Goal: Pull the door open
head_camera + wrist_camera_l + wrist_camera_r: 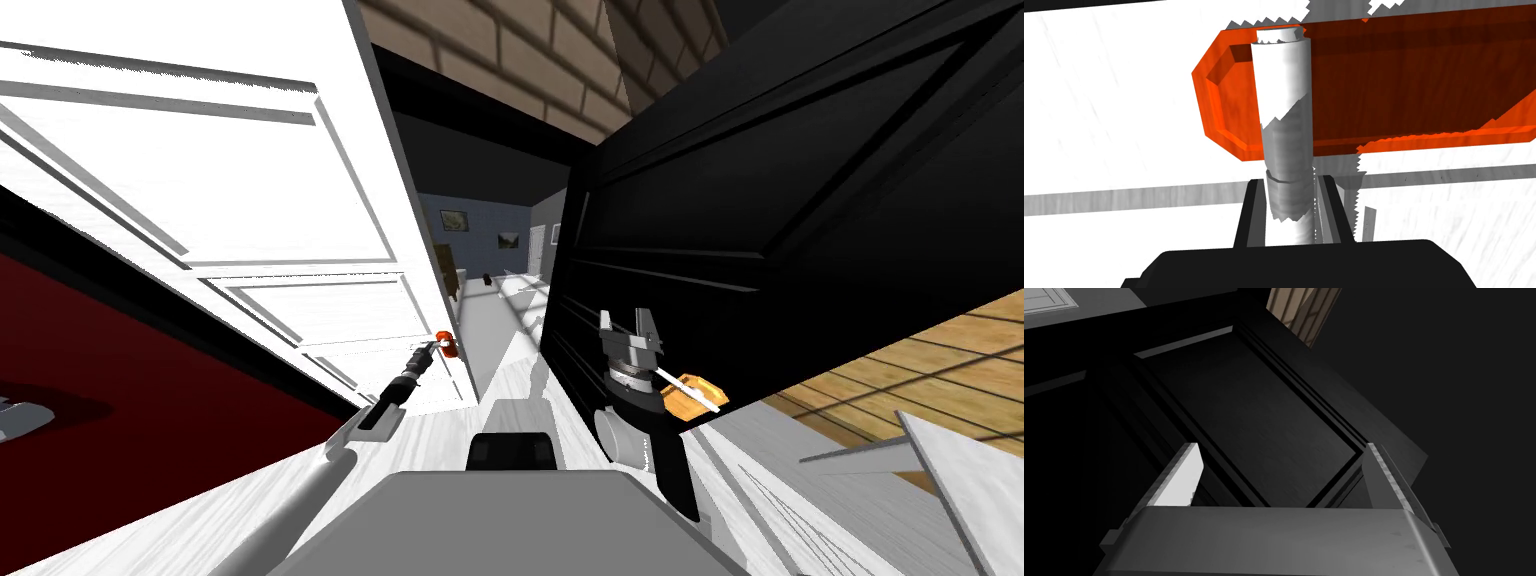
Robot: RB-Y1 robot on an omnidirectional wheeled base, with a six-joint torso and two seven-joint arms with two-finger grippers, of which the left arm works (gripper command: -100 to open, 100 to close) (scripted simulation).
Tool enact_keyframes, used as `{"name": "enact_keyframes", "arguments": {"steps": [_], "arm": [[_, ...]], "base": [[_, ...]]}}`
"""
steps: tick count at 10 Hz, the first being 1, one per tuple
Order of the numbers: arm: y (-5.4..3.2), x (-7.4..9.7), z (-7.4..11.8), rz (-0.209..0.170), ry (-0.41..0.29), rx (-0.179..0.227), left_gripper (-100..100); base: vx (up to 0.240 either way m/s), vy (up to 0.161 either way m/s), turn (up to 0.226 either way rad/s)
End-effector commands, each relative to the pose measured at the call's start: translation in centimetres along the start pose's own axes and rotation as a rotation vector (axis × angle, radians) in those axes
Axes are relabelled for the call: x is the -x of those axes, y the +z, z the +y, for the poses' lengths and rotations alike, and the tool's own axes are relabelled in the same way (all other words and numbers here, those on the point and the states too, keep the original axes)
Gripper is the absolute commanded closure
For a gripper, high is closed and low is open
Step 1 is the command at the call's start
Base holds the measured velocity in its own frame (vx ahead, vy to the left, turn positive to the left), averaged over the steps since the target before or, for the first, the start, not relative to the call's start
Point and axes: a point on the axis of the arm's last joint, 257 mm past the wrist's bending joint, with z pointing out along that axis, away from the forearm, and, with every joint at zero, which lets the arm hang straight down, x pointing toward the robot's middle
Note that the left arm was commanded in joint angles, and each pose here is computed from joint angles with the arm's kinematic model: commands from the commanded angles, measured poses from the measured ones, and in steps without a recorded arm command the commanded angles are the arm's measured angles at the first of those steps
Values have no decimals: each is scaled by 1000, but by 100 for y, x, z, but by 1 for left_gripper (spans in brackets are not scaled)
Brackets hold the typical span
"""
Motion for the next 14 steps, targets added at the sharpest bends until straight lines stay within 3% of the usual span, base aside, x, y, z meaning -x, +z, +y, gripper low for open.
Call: {"name": "enact_keyframes", "arguments": {"steps": [1,4,5,6,7,12,13,14], "arm": [[-92,2,11,22,0,1,100],[-246,-13,-4,67,0,1,100],[-203,-19,-3,58,0,1,100],[-327,-15,21,83,-2,3,100],[-327,-15,21,83,-2,3,100],[-572,44,-3,135,0,1,100],[-532,9,12,133,-2,2,100],[-613,7,27,152,-3,4,100]], "base": [[-213,65,-126],[-214,65,-101],[-119,48,-51],[-181,65,-183],[-209,86,-121],[-181,67,-116],[-77,23,-35],[-117,61,-141]]}}
